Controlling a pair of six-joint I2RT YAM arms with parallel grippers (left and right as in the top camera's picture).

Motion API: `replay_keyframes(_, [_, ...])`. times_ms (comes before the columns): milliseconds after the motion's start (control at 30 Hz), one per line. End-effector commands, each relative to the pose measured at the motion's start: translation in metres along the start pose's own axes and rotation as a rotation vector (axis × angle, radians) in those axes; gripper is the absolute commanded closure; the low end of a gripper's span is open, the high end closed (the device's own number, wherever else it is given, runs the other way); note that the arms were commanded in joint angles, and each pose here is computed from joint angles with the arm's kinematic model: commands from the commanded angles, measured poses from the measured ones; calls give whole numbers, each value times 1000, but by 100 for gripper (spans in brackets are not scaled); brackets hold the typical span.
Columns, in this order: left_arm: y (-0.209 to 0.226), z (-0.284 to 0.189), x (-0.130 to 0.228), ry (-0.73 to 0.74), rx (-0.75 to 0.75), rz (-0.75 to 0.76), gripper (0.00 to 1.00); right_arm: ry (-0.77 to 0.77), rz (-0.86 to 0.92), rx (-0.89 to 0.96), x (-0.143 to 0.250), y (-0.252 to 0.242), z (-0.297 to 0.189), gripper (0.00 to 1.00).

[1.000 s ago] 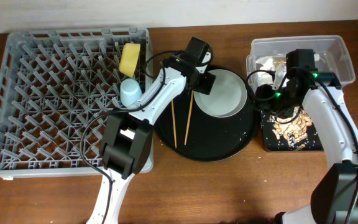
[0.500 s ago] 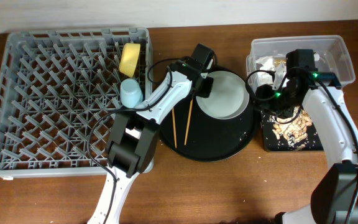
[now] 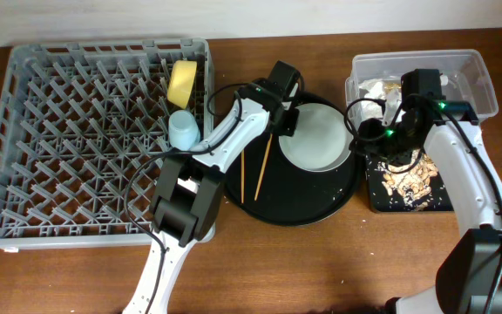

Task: Sort waste into correct bins and load items into the dishwasher rack
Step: 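Grasp the white plate edge with the left gripper and lift it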

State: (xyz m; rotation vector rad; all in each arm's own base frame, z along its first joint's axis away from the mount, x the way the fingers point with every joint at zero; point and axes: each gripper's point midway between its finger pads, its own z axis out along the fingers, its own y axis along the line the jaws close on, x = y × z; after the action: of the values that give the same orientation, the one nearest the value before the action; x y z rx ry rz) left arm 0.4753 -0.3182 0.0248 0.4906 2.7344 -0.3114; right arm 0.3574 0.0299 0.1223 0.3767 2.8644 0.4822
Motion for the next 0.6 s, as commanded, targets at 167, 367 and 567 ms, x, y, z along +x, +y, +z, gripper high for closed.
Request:
replay_keyframes(167, [101,-229,-94,-409,-424,62,100,-5,4,9,-3,-2,1,43])
replay_keyframes(367, [231,-306,-75,-293,-927,126,100,-9,2,8,-4,-1,1,43])
replay_keyframes(567, [318,-336,-58,-296,-1019,-38,100,-10,3,8,-4,-1,1,43])
